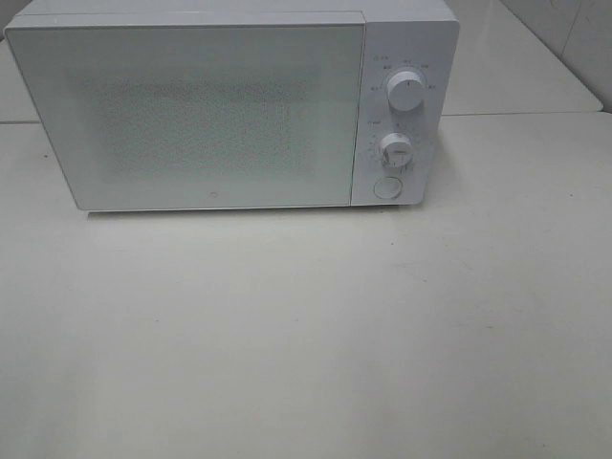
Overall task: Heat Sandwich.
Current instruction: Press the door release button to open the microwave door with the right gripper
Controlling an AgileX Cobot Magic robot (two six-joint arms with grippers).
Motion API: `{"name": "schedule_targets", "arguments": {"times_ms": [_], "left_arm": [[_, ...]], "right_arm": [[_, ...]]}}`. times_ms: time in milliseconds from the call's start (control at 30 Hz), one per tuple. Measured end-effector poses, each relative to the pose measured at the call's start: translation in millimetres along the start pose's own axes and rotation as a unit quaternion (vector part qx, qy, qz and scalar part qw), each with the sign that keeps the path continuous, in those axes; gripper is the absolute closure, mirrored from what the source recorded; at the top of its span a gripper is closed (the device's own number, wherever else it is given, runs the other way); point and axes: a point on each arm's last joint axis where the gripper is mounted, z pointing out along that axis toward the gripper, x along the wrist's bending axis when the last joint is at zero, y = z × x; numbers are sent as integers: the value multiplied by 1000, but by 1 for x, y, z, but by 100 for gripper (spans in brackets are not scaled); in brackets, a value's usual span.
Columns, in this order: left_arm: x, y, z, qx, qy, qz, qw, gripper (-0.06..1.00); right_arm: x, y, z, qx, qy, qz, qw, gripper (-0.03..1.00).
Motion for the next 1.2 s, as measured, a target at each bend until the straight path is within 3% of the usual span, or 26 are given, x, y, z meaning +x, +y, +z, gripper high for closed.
{"name": "schedule_targets", "arguments": {"times_ms": [433, 667, 867, 1200], "left_arm": [[0, 0, 0, 0, 0, 0, 1000, -5], [0, 0, 0, 0, 0, 0, 1000, -5], [0, 0, 0, 0, 0, 0, 1000, -5], [0, 0, 0, 0, 0, 0, 1000, -5]], "right_arm": [[0, 2, -1, -7, 1, 0, 1000, 21], [4, 19, -2, -66, 19, 6, 998, 21], [8, 42, 16, -92, 27, 5, 995, 21], [15, 63, 59, -86, 33, -2, 996, 22]]}}
